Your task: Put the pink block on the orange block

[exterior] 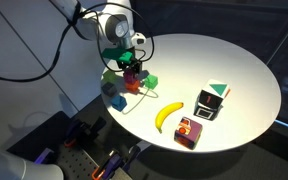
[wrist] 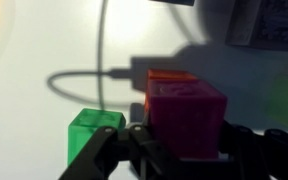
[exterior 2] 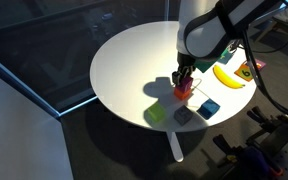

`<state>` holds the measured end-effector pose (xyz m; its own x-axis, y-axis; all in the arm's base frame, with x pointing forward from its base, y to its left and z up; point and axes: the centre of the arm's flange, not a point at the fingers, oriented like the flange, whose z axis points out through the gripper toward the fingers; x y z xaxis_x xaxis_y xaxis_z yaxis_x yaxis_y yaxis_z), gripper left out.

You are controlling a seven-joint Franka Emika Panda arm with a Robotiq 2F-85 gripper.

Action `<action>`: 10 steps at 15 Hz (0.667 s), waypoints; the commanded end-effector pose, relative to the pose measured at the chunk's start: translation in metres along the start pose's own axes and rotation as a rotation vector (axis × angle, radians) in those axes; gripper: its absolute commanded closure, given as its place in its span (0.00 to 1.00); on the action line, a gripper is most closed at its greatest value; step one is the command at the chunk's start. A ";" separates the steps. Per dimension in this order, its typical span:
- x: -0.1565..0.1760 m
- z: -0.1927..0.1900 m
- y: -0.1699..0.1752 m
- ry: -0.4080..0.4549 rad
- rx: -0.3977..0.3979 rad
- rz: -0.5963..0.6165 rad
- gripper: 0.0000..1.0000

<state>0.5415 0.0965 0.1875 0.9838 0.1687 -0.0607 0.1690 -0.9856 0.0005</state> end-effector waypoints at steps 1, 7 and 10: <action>0.010 0.002 0.001 -0.008 0.000 0.017 0.75; 0.012 0.005 0.003 -0.010 0.000 0.020 0.17; 0.010 0.003 0.005 -0.012 0.003 0.020 0.00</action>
<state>0.5468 0.0947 0.1805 0.9843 0.1638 -0.0652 0.1642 -0.9864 0.0008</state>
